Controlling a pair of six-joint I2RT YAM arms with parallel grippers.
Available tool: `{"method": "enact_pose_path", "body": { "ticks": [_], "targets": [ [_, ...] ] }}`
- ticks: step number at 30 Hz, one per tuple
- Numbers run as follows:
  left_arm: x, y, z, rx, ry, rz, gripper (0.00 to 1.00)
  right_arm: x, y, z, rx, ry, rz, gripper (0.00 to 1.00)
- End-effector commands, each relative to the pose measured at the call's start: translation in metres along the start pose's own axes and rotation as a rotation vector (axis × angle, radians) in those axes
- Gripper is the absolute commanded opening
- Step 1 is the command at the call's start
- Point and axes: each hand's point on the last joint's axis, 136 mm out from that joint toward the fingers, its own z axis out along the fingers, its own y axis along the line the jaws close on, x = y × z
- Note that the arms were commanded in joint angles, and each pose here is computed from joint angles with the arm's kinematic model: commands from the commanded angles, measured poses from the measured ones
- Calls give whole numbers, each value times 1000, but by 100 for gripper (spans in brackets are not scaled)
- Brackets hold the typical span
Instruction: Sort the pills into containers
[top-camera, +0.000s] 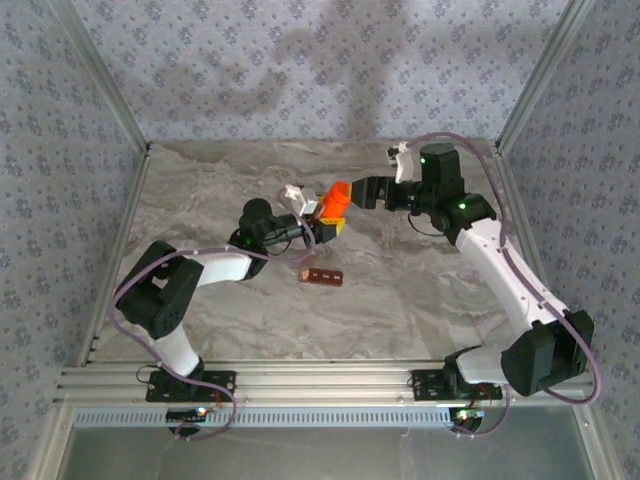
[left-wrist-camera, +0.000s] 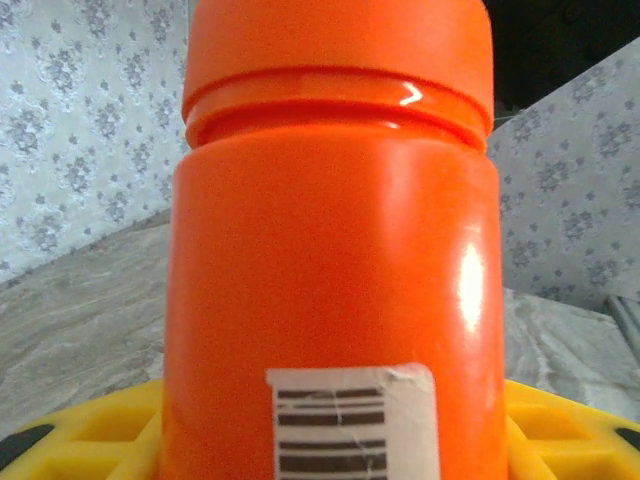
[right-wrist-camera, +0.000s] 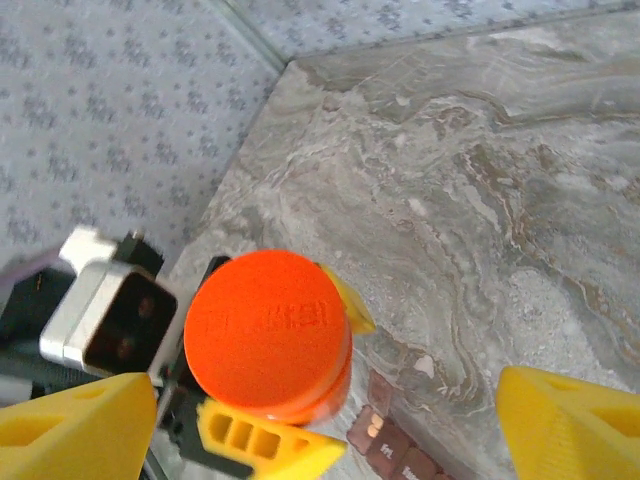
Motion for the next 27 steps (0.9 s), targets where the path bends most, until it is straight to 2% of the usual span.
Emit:
{"method": "enact_pose_path", "body": {
  "ticks": [1, 5, 15, 21, 25, 27],
  "targets": [
    [-24, -21, 2, 141, -40, 2, 0, -7, 21, -10, -98, 7, -189, 89],
    [-22, -27, 1, 197, -15, -25, 0, -5, 25, -9, -114, 51, -254, 88],
    [-23, -32, 3, 242, -1, -48, 0, 3, 28, 8, -149, 131, -248, 87],
    [-23, -32, 4, 245, 1, -52, 0, 9, 30, 16, -159, 154, -245, 78],
    [-23, -32, 4, 245, 1, -54, 0, 10, 31, 19, -164, 156, -241, 69],
    [-22, -32, 4, 245, 1, -54, 0, 10, 32, 20, -165, 158, -239, 69]
  ]
}}
